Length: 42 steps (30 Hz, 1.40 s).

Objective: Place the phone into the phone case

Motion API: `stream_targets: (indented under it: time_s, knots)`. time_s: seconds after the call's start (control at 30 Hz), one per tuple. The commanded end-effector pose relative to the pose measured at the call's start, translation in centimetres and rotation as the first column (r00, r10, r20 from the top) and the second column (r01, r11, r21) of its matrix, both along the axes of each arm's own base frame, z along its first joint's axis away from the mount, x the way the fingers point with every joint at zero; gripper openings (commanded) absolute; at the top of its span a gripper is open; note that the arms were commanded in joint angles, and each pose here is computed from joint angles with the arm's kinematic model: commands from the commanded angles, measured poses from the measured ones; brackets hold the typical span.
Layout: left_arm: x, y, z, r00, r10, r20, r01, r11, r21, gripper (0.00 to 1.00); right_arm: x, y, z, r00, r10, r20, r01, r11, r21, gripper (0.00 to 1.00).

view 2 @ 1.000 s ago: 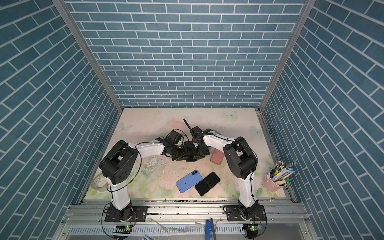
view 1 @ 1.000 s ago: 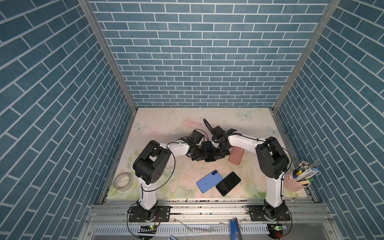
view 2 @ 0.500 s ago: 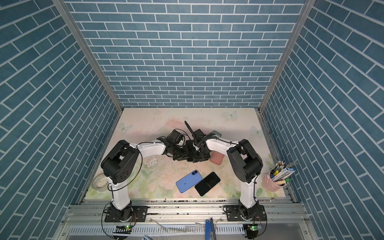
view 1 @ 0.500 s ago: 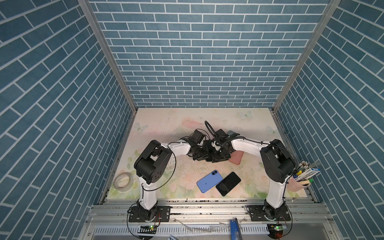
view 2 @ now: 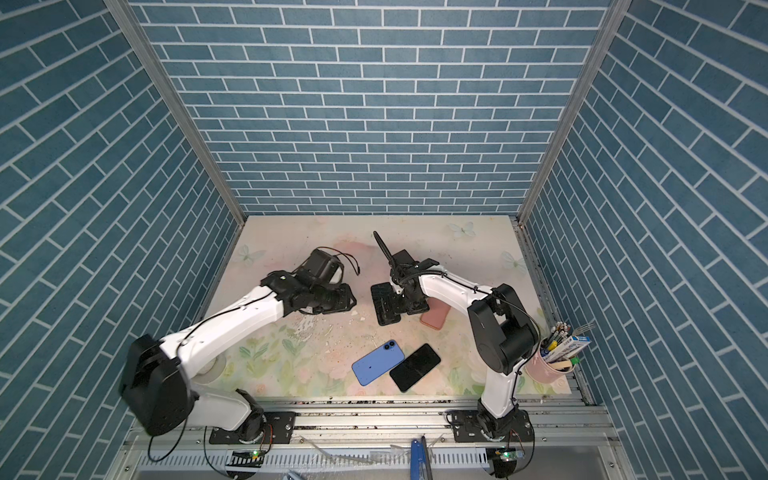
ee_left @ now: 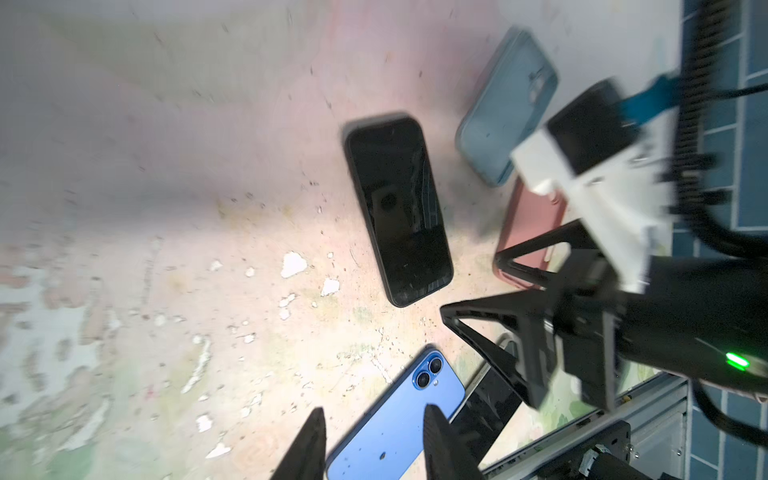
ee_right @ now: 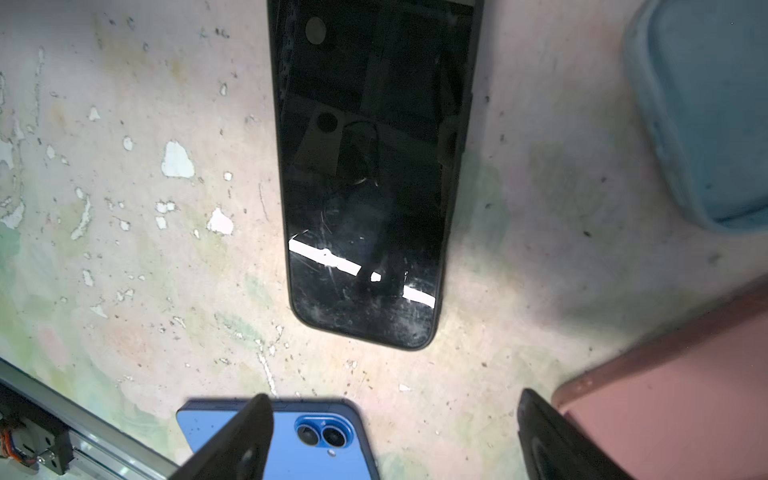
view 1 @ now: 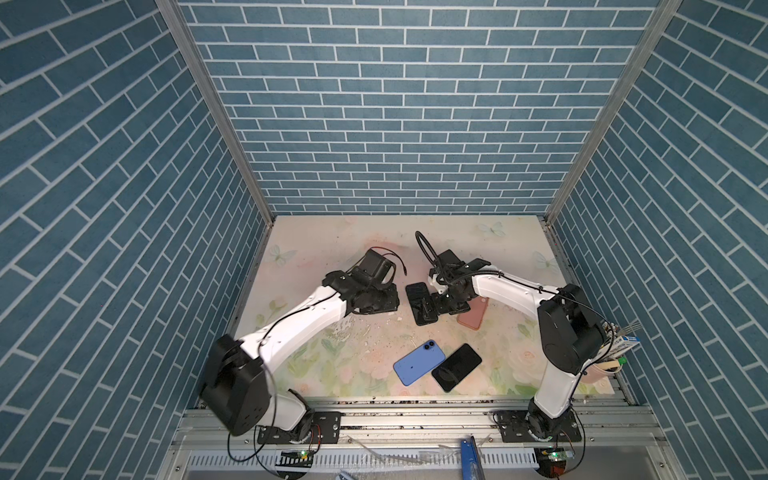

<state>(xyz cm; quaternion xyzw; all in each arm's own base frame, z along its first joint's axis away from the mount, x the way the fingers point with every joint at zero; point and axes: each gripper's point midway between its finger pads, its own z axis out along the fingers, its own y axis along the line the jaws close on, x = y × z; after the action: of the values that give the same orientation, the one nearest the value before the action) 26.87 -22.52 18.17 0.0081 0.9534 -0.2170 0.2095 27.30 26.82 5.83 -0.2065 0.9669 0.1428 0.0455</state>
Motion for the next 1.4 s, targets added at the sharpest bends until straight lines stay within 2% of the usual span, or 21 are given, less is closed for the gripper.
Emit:
stream_targets:
  time_s: [0.0, 0.1, 0.27, 0.4, 0.5, 0.57, 0.6, 0.63, 0.8, 0.97, 1.03, 1.17, 1.37]
  knots:
    - [-2.4, 5.6, 1.7, 0.997, 0.040, 0.066, -0.050, 0.986, 0.160, 0.43, 0.7, 0.9, -1.9, 1.000, -0.012, 0.014, 0.013, 0.998, -0.068, 0.94]
    - [-4.1, 8.6, 3.7, 0.988, 0.081, 0.134, -0.105, 0.978, 0.179, 0.47, 1.5, 1.4, -3.0, 0.997, -0.019, 0.074, 0.031, 0.985, -0.167, 0.94]
    - [-6.2, 11.9, 5.7, 0.974, 0.100, 0.202, -0.143, 0.967, 0.212, 0.53, 1.9, 1.8, -4.5, 0.991, -0.089, 0.101, 0.111, 0.963, -0.246, 0.90]
    - [-7.0, 13.1, 7.4, 0.962, 0.079, 0.262, -0.140, 0.965, 0.221, 0.54, 1.7, 1.5, -5.2, 0.987, -0.130, 0.097, 0.152, 0.951, -0.269, 0.77]
    - [-7.4, 13.7, 7.8, 0.954, 0.062, 0.292, -0.134, 0.963, 0.232, 0.54, 1.2, 1.5, -5.0, 0.986, -0.133, 0.099, 0.156, 0.948, -0.278, 0.70]
    - [-7.7, 14.1, 7.8, 0.952, 0.057, 0.301, -0.133, 0.962, 0.239, 0.54, 1.0, 1.6, -4.8, 0.985, -0.137, 0.101, 0.160, 0.949, -0.272, 0.62]
    - [-7.9, 14.2, 7.7, 0.951, 0.056, 0.304, -0.133, 0.962, 0.239, 0.54, 0.9, 1.8, -4.6, 0.986, -0.134, 0.099, 0.156, 0.953, -0.260, 0.54]
    - [-8.0, 14.3, 7.5, 0.951, 0.052, 0.305, -0.130, 0.962, 0.240, 0.54, 1.0, 2.0, -4.4, 0.986, -0.134, 0.101, 0.155, 0.955, -0.251, 0.53]
    - [-9.0, 15.3, 6.4, 0.944, 0.072, 0.321, -0.152, 0.961, 0.230, 0.54, 3.4, 4.0, -1.6, 0.985, -0.064, 0.159, 0.093, 0.978, -0.187, 0.53]
    - [-10.5, 16.4, 6.6, 0.923, 0.115, 0.368, -0.184, 0.970, 0.157, 0.55, 9.3, 6.0, 1.4, 0.970, -0.053, 0.236, 0.090, 0.985, -0.147, 0.53]
    - [-10.8, 16.8, 7.2, 0.905, 0.130, 0.404, -0.197, 0.972, 0.127, 0.59, 11.4, 6.7, 0.4, 0.973, -0.061, 0.223, 0.098, 0.983, -0.158, 0.53]
    - [-11.0, 17.3, 7.7, 0.882, 0.152, 0.446, -0.215, 0.972, 0.093, 0.60, 14.7, 7.9, -0.4, 0.973, -0.078, 0.217, 0.118, 0.977, -0.177, 0.55]
    - [-10.9, 17.2, 7.6, 0.883, 0.151, 0.445, -0.214, 0.972, 0.095, 0.58, 16.6, 9.0, -1.8, 0.970, -0.109, 0.217, 0.146, 0.976, -0.160, 0.55]
